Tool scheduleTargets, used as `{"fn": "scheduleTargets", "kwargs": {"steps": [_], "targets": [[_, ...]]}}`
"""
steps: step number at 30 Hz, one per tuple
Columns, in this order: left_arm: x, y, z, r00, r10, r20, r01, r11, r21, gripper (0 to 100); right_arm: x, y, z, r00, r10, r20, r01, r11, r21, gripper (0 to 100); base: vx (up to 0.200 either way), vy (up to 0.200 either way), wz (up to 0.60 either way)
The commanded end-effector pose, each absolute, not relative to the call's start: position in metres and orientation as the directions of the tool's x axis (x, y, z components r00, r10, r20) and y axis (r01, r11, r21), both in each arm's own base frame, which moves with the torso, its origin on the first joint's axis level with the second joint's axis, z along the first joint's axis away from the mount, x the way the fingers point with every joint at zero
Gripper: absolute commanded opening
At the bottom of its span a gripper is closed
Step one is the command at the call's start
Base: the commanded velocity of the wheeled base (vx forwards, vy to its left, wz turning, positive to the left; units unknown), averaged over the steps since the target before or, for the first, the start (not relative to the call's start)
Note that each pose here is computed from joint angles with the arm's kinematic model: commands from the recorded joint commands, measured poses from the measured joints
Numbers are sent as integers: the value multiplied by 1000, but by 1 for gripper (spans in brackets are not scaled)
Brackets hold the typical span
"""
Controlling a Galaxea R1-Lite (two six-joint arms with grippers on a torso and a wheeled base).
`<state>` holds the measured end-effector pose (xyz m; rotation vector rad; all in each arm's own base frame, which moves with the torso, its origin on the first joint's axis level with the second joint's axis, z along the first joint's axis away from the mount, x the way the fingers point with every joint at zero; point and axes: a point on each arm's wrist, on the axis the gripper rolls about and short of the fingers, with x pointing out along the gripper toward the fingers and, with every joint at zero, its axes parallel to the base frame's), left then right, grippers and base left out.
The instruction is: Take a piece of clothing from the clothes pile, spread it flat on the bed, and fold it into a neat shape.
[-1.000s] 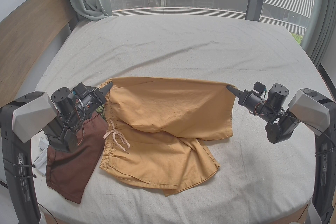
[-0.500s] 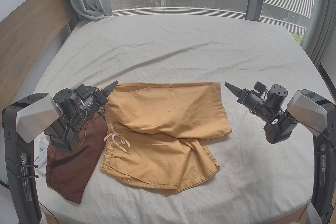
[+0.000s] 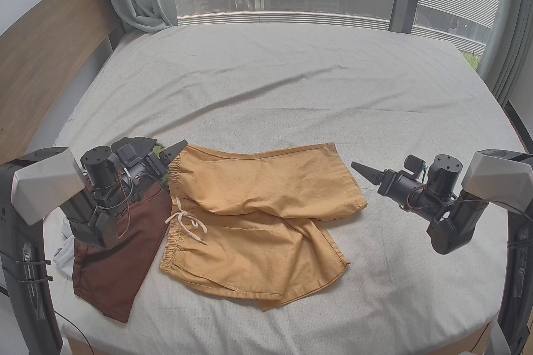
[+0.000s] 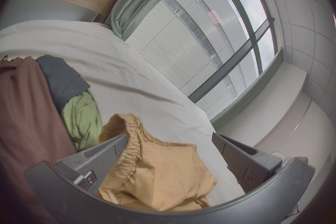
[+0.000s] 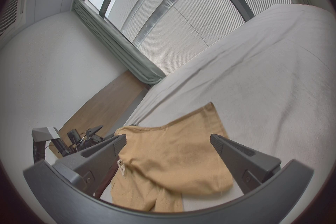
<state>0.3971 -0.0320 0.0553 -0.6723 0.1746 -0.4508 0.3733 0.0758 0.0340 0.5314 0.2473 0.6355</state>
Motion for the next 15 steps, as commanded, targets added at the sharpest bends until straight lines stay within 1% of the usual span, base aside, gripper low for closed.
{"fn": "scheduleTargets", "kwargs": {"steps": [1, 7, 8, 11, 15], "targets": [[361, -21, 73, 895, -443, -50, 310, 699, -644, 100, 327, 88, 51, 741, 665, -97, -526, 664, 532, 100, 0, 0, 0], [325, -21, 69, 871, -478, -111, 314, 717, -622, 100, 304, 87, 45, 727, 668, -160, -492, 669, 557, 100, 0, 0, 0], [324, -21, 69, 871, -478, -113, 314, 719, -620, 100, 304, 87, 45, 727, 668, -161, -491, 669, 557, 100, 0, 0, 0], [316, -22, 63, 861, -488, -143, 338, 759, -557, 100, 300, 86, 44, 723, 669, -173, -484, 669, 564, 100, 0, 0, 0], [309, -23, 58, 854, -492, -168, 344, 777, -527, 100, 295, 85, 38, 719, 665, -203, -463, 676, 574, 100, 0, 0, 0]]}}
